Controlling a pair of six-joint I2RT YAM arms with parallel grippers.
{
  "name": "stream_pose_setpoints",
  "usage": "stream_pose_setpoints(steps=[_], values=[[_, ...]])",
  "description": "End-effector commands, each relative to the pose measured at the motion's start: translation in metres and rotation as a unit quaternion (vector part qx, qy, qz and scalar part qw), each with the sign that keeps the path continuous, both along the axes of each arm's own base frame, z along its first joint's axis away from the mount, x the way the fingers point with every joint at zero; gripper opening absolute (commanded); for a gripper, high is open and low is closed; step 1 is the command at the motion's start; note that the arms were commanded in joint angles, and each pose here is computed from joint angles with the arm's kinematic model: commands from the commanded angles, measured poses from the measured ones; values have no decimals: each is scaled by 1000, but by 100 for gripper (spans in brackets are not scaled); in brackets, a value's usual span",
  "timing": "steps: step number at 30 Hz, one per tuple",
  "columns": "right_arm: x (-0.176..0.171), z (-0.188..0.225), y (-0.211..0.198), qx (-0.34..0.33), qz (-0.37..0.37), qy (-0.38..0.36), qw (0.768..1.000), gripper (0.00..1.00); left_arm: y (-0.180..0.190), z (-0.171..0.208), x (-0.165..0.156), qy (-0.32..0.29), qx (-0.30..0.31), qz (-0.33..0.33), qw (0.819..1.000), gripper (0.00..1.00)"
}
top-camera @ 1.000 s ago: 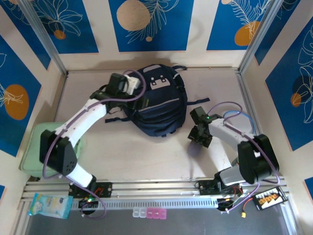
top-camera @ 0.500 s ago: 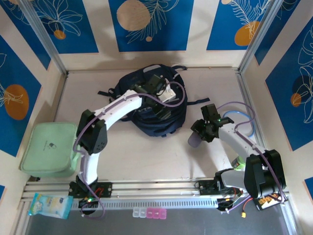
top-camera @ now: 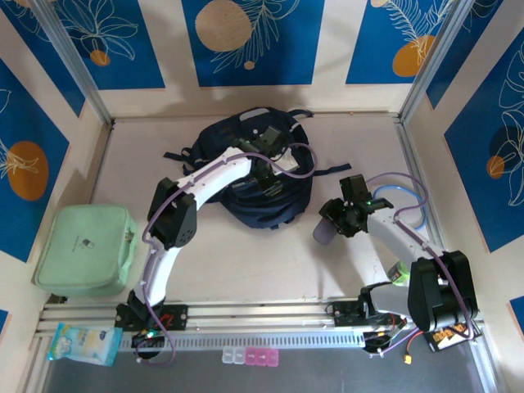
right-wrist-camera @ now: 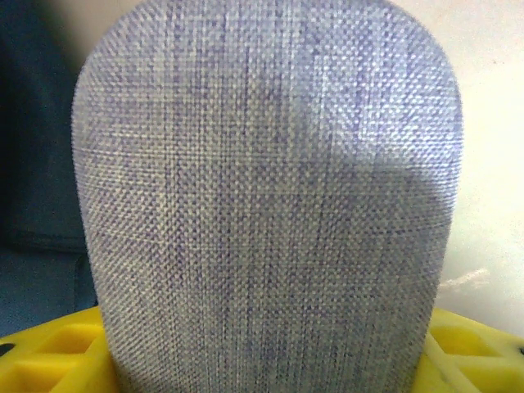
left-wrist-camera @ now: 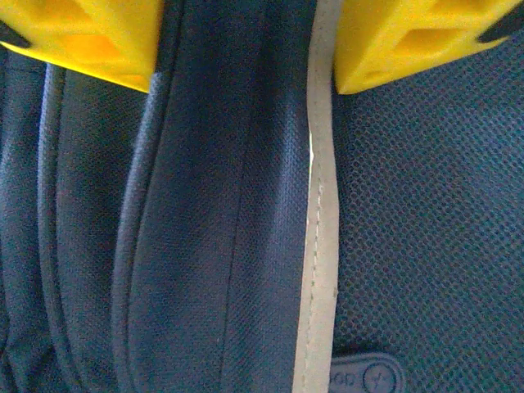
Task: Pack books, pencil case, and school supplies into a backpack
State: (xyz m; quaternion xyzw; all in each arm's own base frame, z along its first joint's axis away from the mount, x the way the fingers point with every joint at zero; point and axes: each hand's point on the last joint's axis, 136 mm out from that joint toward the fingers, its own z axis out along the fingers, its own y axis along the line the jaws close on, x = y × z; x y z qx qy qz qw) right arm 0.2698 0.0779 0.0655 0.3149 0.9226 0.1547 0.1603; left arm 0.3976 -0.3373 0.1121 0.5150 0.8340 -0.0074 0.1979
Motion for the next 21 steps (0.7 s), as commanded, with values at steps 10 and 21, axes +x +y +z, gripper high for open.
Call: stream_pose_setpoints(steps=[10,21], values=[[5,5,7,30,-6,-13,999,60,-3,47,15,-14,-64,50,997,24],[24,37,24,82,32,-95,992,59,-12,96,4,29,-180,69,981,0]])
